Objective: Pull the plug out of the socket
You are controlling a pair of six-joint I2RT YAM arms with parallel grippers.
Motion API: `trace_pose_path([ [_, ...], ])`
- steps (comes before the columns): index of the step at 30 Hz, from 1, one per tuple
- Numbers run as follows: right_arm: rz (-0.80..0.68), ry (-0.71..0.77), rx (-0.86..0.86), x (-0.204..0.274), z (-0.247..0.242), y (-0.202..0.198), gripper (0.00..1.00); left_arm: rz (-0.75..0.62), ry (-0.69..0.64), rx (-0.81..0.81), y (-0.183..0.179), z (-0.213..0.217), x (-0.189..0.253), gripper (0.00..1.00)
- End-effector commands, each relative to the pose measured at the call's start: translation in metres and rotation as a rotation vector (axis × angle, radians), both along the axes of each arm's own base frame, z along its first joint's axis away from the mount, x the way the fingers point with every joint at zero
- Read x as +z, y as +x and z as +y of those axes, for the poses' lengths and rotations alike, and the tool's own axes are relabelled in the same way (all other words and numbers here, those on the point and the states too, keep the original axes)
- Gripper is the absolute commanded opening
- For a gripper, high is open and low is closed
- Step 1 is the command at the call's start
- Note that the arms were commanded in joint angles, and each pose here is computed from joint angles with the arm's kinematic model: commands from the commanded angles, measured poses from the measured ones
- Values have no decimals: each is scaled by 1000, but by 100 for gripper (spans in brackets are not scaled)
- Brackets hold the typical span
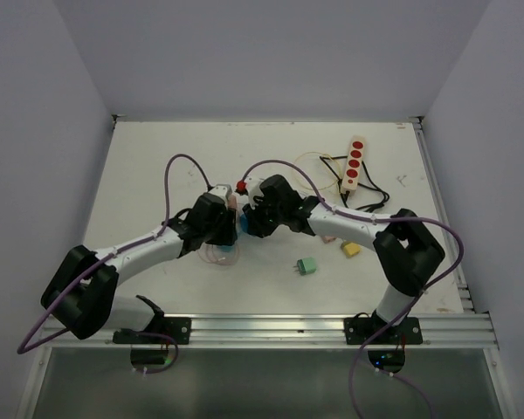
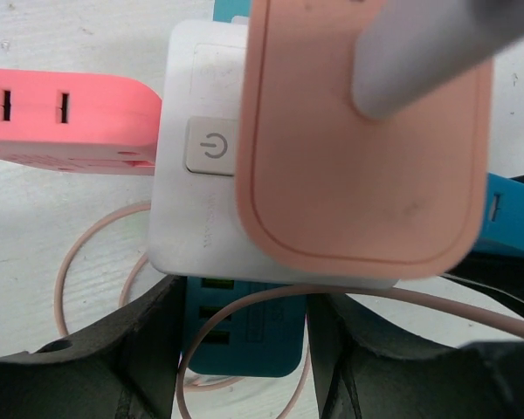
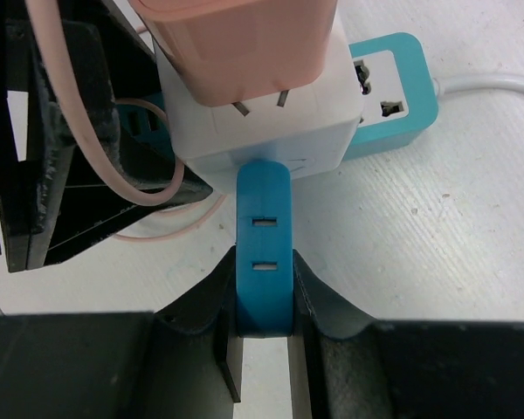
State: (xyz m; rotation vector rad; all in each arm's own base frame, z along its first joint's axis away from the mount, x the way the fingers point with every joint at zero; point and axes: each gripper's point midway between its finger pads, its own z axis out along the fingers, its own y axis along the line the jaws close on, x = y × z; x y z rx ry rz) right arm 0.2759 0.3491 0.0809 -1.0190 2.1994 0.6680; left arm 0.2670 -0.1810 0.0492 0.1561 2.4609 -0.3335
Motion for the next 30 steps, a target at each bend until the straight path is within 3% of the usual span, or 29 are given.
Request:
trace_pose_path([
  [1, -36, 22, 4, 26, -11, -4, 0, 50, 110, 123, 0, 33, -16, 0],
  [18, -16, -54, -25, 36, -65, -33, 0, 118, 183, 219, -1, 56, -29, 0],
  [30, 281, 165, -438, 0, -129, -20, 0, 8, 108, 73, 9, 37, -3, 0],
])
